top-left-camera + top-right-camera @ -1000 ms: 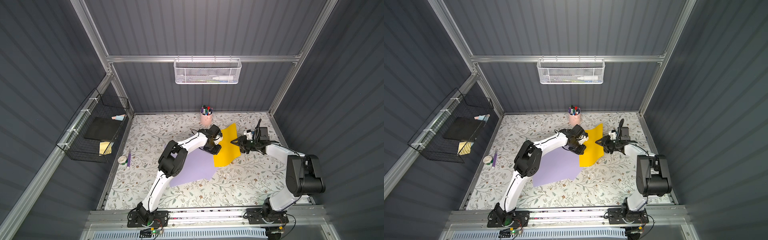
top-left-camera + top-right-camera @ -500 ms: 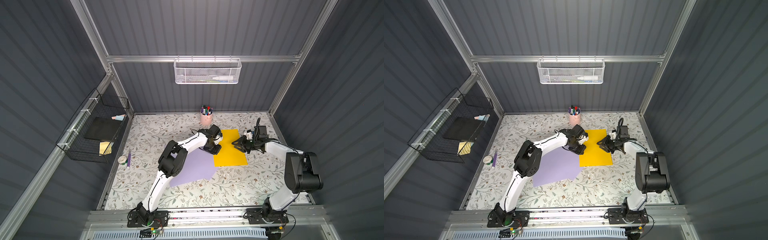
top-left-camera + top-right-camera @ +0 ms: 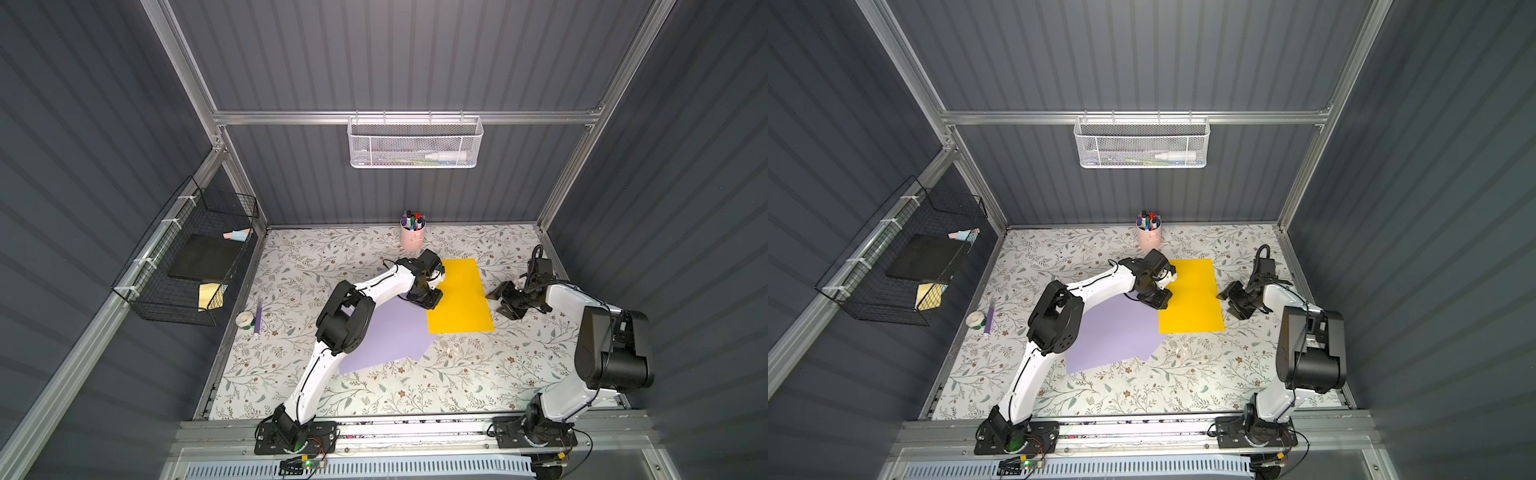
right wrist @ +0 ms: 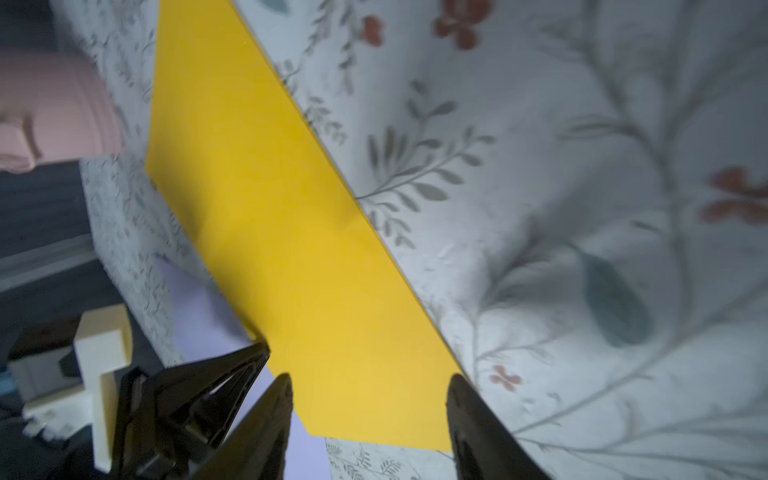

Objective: Fold the rectangular paper in half along the long edge
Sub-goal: Fold the paper.

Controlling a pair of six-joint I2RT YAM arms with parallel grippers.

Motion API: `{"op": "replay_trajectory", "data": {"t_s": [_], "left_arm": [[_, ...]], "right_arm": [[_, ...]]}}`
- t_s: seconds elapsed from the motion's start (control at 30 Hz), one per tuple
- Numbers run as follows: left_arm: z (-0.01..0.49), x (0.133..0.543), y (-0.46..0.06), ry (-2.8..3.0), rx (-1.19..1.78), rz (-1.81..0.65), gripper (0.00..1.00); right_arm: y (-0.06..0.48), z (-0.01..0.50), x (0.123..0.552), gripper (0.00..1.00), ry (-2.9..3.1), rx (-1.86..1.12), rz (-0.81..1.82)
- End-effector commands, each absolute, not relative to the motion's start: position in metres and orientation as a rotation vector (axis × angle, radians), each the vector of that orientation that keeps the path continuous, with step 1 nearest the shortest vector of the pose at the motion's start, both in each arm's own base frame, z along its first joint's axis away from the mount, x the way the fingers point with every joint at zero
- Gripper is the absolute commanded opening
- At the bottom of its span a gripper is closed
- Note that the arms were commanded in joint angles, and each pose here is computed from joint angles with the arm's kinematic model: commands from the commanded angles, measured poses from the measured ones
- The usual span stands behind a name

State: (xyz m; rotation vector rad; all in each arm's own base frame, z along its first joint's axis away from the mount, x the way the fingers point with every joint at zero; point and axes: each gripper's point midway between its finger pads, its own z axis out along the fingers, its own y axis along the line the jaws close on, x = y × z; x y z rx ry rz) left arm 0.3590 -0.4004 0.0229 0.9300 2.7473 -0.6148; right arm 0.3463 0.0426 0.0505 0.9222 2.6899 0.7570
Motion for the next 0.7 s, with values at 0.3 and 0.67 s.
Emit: {"op": "replay_trajectory", "data": {"t_s": [0.3, 0.67], "left_arm": [[-0.049, 0.307, -0.351, 3.05, 0.989, -0.397, 0.0], [-0.047, 0.307, -0.349, 3.044, 0.986, -0.388, 0.0]], "right_arm": [[0.066, 0.006, 0.307, 0.67, 2.945, 0.936, 0.706], [0.132, 0.012, 0.367, 0.6, 2.96, 0.734, 0.919]]}}
